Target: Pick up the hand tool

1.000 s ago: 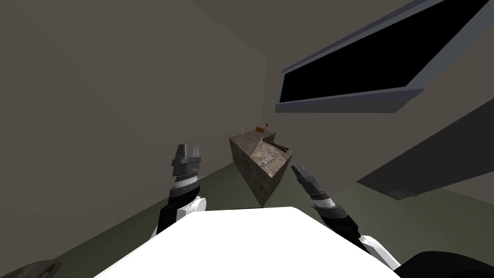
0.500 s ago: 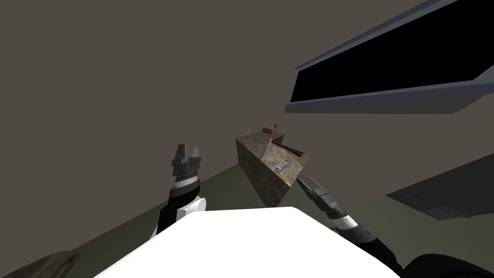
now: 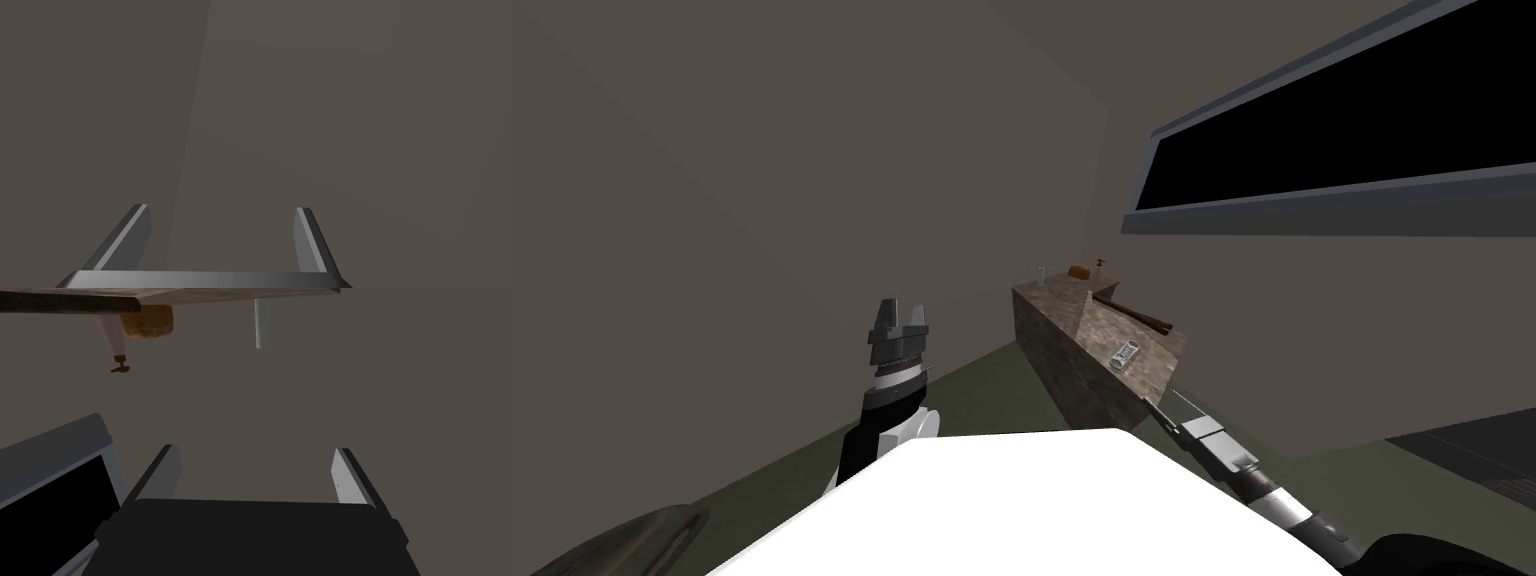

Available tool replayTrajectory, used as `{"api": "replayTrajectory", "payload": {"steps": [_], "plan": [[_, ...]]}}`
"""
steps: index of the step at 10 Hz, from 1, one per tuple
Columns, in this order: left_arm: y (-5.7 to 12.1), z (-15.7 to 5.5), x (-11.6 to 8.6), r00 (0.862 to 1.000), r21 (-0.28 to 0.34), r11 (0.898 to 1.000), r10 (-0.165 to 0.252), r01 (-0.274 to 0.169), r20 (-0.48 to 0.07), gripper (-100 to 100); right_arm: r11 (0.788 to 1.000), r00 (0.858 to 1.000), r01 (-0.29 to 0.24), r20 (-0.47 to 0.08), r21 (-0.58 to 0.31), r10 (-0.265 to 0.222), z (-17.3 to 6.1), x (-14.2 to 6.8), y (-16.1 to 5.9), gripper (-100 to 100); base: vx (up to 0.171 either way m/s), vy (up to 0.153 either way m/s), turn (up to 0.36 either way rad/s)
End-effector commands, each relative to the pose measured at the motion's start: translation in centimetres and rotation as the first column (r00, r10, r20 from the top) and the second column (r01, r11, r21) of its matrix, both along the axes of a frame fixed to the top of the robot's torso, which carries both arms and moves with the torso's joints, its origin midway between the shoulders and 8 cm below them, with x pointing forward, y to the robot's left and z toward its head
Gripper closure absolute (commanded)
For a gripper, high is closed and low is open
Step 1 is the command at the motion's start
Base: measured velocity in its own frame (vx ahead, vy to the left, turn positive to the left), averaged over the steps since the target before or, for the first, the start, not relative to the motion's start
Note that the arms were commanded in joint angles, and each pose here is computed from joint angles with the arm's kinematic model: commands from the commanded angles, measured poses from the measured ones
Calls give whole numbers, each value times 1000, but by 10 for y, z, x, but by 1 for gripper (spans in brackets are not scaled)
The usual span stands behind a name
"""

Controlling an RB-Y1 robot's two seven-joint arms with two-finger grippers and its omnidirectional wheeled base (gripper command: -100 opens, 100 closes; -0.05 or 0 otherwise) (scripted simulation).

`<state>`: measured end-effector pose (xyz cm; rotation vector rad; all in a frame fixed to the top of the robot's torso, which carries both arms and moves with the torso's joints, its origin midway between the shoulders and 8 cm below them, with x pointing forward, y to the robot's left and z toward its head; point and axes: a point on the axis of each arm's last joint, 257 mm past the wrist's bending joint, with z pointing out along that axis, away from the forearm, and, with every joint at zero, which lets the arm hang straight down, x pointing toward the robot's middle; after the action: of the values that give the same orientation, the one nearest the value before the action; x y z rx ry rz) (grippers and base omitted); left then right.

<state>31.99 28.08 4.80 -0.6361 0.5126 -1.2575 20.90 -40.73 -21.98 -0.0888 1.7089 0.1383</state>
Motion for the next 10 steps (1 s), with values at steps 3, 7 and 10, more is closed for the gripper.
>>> {"api": "replayTrajectory", "payload": {"steps": [3, 7, 10], "plan": [[0, 0, 0, 1000, 0, 1000, 0, 0, 0, 0, 991, 993, -28, -118, -133, 12, -20, -36, -19, -100, 111, 146, 83], [0, 0, 0, 1000, 0, 1000, 0, 0, 0, 0, 925, 943, -164, -329, -342, 45, -52, -98, -51, -100, 162, 157, 105], [0, 0, 0, 1000, 0, 1000, 0, 0, 0, 0, 886, 913, -237, -403, -399, 62, -62, -119, -59, -100, 104, 77, 58]]}}
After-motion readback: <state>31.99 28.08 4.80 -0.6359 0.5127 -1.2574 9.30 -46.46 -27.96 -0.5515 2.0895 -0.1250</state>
